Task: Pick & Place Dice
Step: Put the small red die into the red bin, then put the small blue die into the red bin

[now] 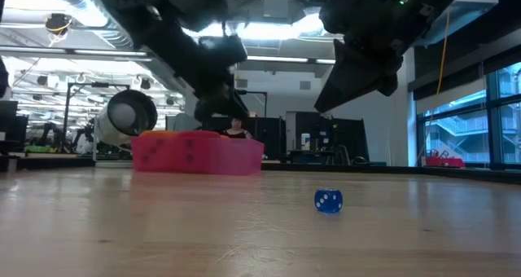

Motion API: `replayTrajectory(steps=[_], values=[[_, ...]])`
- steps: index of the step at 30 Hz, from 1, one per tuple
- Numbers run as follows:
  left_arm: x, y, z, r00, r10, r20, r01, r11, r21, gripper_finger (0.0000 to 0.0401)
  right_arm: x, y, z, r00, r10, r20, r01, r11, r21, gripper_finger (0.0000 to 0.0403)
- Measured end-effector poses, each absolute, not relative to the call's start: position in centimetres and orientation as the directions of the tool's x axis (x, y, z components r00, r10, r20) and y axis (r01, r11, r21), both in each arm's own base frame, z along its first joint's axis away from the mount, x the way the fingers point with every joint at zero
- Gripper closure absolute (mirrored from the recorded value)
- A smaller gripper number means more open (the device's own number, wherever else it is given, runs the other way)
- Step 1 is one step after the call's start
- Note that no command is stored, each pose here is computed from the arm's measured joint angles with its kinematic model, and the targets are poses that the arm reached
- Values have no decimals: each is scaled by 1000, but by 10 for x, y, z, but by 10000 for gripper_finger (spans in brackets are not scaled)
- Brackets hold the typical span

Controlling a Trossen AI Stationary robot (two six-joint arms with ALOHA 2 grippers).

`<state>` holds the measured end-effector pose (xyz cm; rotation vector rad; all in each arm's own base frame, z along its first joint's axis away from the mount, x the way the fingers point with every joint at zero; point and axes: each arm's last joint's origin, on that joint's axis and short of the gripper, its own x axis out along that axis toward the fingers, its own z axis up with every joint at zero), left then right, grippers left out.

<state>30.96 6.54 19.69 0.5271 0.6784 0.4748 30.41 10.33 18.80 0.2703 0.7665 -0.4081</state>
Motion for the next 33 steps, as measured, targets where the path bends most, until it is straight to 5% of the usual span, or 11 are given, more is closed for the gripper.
replayTrajectory(steps=[12, 33], values=[[296, 137, 171, 626, 556, -547, -404, 831, 383, 345, 304, 103, 188, 648, -260, -716, 453, 887, 87, 387], [296, 143, 164, 603, 567, -562, -414, 824, 388, 278, 304, 103, 188, 648, -261, -716, 440, 895, 72, 387]])
